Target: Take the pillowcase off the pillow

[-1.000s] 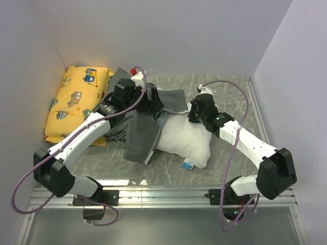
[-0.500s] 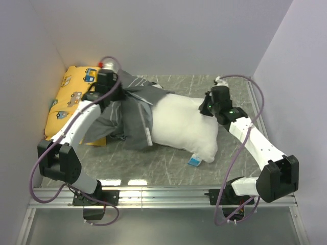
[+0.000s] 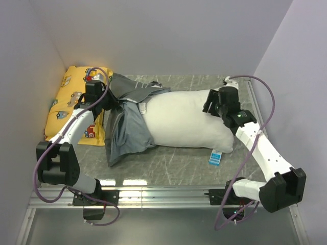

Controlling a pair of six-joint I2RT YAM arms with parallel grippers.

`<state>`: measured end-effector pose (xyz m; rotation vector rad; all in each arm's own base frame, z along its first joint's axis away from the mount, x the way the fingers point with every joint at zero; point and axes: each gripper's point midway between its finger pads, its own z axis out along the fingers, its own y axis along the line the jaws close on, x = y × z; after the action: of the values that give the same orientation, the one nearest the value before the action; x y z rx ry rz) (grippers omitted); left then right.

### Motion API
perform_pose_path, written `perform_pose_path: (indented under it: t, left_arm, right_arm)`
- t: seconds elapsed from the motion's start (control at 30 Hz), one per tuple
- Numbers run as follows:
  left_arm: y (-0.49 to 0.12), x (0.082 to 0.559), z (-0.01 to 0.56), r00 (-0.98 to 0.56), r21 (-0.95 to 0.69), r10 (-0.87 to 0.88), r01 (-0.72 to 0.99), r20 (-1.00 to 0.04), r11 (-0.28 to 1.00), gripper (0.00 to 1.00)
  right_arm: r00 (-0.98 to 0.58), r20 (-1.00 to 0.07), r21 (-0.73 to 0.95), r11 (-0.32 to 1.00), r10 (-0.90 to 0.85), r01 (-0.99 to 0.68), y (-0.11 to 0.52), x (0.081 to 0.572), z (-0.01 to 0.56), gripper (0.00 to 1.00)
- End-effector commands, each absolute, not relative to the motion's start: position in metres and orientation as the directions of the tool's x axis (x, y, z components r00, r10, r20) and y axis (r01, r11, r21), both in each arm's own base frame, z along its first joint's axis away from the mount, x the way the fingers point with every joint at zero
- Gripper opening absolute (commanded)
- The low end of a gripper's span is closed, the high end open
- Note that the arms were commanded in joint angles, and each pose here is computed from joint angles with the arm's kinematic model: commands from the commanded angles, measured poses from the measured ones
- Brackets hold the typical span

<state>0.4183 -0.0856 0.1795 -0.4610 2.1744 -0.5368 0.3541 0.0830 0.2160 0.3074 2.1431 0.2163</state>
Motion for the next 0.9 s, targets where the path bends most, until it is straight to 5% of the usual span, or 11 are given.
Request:
perform_pose_path:
  t: [0.0,0.23,0.53,0.57,0.63,0.7,0.77,0.87]
  left_arm:
    - [-0.108,0.428,0.197,-0.565,-0.575,-0.501,-0.057,-0.656,0.816,0.0]
    - [-0.124,0.431,0.197,-0.585,-0.575,-0.48,-0.028,-0.654,0.818,0.0]
    - [-0.132,0.444,0.22,-0.582,-0.564,-0.447,0.025,-0.679,0.825,0.02]
    - [-0.132,0.447,0.23,-0.572,-0.555,-0.435,0.043,-0.695,0.831,0.06]
    - [-0.132,0.448,0.244,-0.561,-0.539,-0.416,0.064,-0.715,0.84,0.13]
    - [-0.128,0.448,0.266,-0.536,-0.508,-0.394,0.078,-0.747,0.858,0.42]
    - [-0.126,0.443,0.291,-0.5,-0.492,-0.385,0.096,-0.776,0.865,0.67]
    - [-0.13,0.422,0.313,-0.451,-0.437,-0.347,0.11,-0.822,0.892,0.86]
  right_arm:
    - [-0.415,-0.88,0.232,0.971,0.233,0.053,0.107,0.341,0.275,0.74]
    - [-0.417,-0.909,0.138,0.944,0.0,-0.3,0.209,0.323,0.289,0.84]
    - [-0.58,-0.772,0.015,0.906,-0.258,-0.422,0.295,0.341,0.165,0.85]
    - [-0.622,-0.728,-0.011,0.912,-0.289,-0.411,0.296,0.343,0.137,0.81]
    - [-0.661,-0.698,0.001,0.923,-0.276,-0.386,0.296,0.347,0.119,0.53]
    - [-0.688,-0.682,0.06,0.919,-0.247,-0.389,0.305,0.348,0.108,0.15]
    - [-0.703,-0.688,0.126,0.924,-0.181,-0.362,0.305,0.353,0.111,0.04]
    - [-0.72,-0.689,0.233,0.917,-0.08,-0.324,0.301,0.363,0.121,0.0]
